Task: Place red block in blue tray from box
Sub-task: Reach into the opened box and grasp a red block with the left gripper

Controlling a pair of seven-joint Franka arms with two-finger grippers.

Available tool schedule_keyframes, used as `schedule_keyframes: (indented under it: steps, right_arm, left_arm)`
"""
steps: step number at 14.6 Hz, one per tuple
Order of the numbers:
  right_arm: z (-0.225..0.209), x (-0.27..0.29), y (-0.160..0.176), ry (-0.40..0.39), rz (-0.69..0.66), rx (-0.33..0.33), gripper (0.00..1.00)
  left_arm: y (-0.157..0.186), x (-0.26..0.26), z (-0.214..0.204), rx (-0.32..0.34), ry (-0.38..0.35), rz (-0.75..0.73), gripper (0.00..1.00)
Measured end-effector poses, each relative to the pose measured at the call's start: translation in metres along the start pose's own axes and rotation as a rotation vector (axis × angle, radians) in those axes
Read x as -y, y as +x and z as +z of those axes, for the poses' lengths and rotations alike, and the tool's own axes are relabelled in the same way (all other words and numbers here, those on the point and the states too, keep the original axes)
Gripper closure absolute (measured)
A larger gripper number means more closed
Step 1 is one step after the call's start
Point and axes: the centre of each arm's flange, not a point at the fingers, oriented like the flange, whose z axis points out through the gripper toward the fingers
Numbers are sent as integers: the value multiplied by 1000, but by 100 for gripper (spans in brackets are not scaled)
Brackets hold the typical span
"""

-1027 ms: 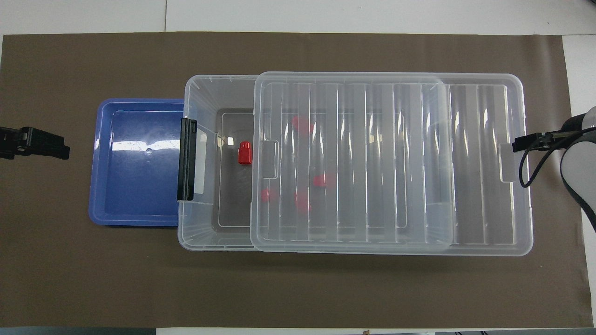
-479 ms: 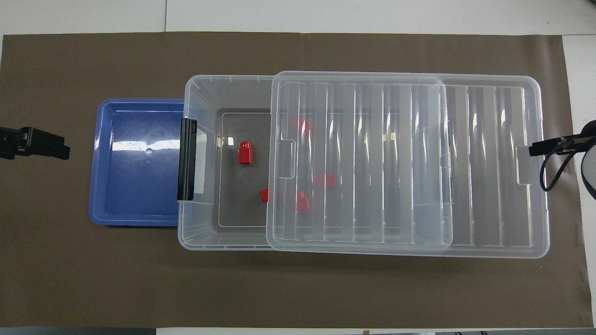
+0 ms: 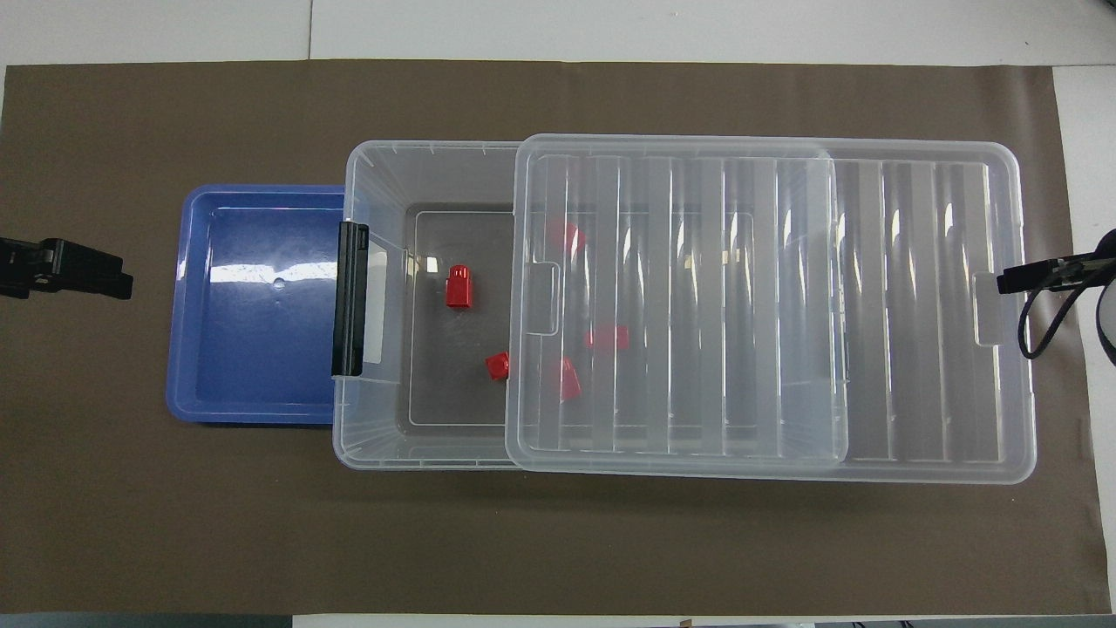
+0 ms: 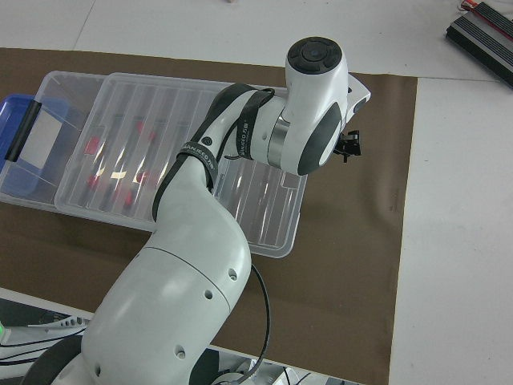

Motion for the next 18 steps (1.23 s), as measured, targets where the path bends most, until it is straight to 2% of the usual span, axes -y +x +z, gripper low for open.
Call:
schedule_keyframes:
  steps: [2,4,7,9,11,14,18]
  right_arm:
    - [-26,24,13,9,7,6,0]
    - [-68,51,22,21,37,31,0]
    - [-124,78,18,34,83,88,0]
    - [-134,86,6,44,105,159,0]
    - [-134,87,1,49,109,192,0]
    - [-135,88,1,48,115,192,0]
    - [-137,93,1,46,123,183,0]
  left_arm:
    - [1,-28,2,-7,2,21,0]
    - [5,-67,7,-48,2,26,0]
    - [3,-126,27,-74,-3,67,0]
    - [1,-161,50,-89,-8,88,0]
    - [-1,-186,75,-111,-15,107,0]
    - [4,-216,117,-131,-26,142,0]
    - [21,-241,176,-121,-36,110,0]
